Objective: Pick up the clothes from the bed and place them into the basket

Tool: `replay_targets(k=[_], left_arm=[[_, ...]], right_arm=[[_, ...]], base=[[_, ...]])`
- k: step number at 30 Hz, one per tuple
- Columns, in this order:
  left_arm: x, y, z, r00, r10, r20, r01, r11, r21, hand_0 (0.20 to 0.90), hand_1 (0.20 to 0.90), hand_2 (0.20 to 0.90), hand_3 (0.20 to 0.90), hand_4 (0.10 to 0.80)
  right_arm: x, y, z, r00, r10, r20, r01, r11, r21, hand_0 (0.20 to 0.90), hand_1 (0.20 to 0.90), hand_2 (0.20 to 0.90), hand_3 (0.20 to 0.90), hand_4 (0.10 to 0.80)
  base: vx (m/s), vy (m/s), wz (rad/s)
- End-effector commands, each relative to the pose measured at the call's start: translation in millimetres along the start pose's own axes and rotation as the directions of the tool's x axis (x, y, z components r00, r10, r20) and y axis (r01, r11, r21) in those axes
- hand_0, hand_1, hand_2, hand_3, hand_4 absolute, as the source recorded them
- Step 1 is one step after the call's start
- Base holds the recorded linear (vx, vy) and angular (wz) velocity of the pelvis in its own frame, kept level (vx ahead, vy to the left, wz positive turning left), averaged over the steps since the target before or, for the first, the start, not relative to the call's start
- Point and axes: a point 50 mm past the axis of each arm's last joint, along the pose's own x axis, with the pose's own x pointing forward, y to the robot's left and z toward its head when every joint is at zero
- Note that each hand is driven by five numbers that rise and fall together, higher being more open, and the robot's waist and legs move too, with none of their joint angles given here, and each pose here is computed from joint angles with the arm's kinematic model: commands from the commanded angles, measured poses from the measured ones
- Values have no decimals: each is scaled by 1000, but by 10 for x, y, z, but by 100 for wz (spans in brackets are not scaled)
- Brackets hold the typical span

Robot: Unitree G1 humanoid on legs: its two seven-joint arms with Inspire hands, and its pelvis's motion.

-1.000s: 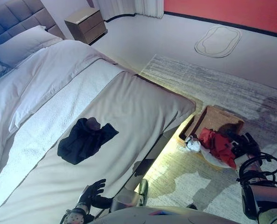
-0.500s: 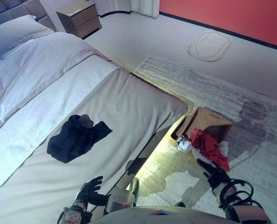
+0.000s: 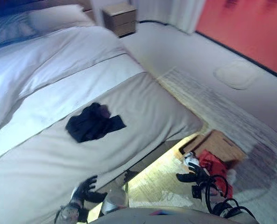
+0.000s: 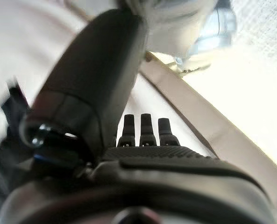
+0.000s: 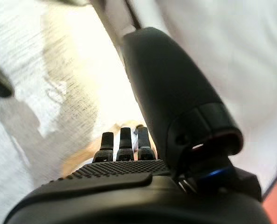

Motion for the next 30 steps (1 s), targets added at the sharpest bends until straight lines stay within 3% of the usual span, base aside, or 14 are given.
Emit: replay_targets(k=[1, 7, 11, 23, 30], left_arm=[[30, -90, 139, 997, -41, 62, 39, 999, 33, 900, 900, 900, 900, 800], [84, 35, 303, 996, -21, 81, 18, 999, 47, 900, 900, 900, 900, 800], [136, 57, 463, 994, -27, 109, 18, 996, 84, 900, 900, 900, 900, 800], [58, 261, 264, 995, 55, 77, -60, 996, 65, 900, 900, 900, 900, 800], [129, 475, 711, 977, 85, 194, -100, 993, 69, 900, 900, 900, 900, 800]], right_arm=[[72, -142, 516, 979, -43, 199, 62, 994, -92, 900, 900, 900, 900, 800], [67, -208, 537, 966, -116, 230, 160, 970, -184, 900, 900, 900, 900, 800], [80, -485, 736, 925, -250, 288, 301, 942, -149, 900, 900, 900, 900, 800], [52, -806, 1141, 851, -291, 437, 413, 885, -214, 900, 900, 900, 900, 800], [-64, -921, 1980, 738, -324, 592, 503, 849, -162, 900, 900, 900, 900, 800]], base=[[190, 303, 71], [164, 205, 77], [40, -200, 161], [184, -189, 77], [-26, -203, 55]])
